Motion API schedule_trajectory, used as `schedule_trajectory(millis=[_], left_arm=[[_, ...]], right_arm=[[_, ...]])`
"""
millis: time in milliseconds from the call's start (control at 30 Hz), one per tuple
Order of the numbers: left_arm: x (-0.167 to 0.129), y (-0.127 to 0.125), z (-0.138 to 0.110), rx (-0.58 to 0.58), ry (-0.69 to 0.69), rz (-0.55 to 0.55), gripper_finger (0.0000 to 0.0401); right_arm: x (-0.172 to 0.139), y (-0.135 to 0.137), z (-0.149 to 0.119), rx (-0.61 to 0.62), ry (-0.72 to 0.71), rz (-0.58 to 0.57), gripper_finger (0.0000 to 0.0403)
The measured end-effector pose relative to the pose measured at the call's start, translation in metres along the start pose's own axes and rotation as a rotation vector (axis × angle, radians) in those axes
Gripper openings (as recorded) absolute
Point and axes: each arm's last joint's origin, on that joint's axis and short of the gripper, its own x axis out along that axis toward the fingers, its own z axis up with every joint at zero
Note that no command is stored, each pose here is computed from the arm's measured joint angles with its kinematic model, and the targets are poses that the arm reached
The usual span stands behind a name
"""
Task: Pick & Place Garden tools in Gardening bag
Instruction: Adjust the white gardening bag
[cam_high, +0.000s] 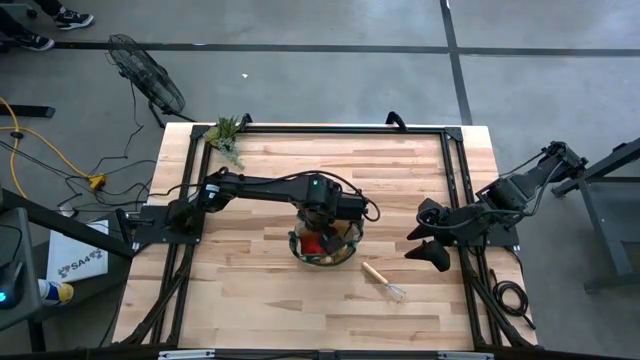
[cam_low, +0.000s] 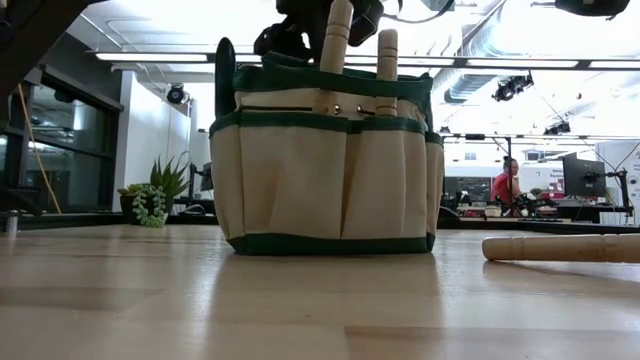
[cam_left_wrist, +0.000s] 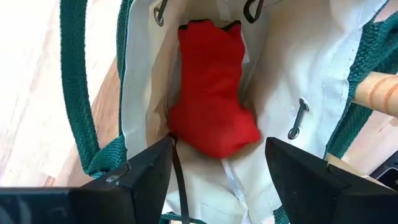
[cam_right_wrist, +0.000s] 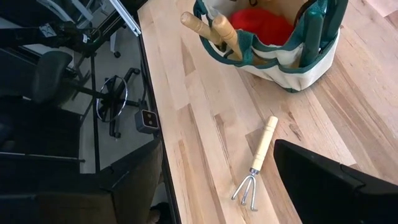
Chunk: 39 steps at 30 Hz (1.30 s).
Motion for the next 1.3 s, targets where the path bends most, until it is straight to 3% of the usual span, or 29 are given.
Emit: schedule_trajectory(millis=[200, 500, 667, 1000, 1300], left_arm=[[-0.008, 0.000, 0.001, -0.002, -0.040, -0.004, 0.0250], [-0.021, 0.006, -0.001, -0.017, -0.155, 0.094, 0.0251], [-0.022, 0.007, 0.000, 0.096, -0.176, 0.135, 0.0251], [-0.023, 0.010, 0.002, 0.506, -0.206, 0.282, 0.0251], [-0.024, 0.020, 0.011, 0.503, -0.215, 0.301, 0.0251]], right_arm=[[0.000, 0.000, 0.000, 0.004, 0.000, 0.000, 0.0301], [0.000, 0.000, 0.000, 0.023, 0.001, -0.001, 0.0301], [0.000, 0.000, 0.000, 0.026, 0.000, -0.002, 0.0301], [0.000, 0.000, 0.000, 0.026, -0.002, -0.004, 0.0301], [0.000, 0.001, 0.001, 0.021, -0.009, 0.006, 0.0301]])
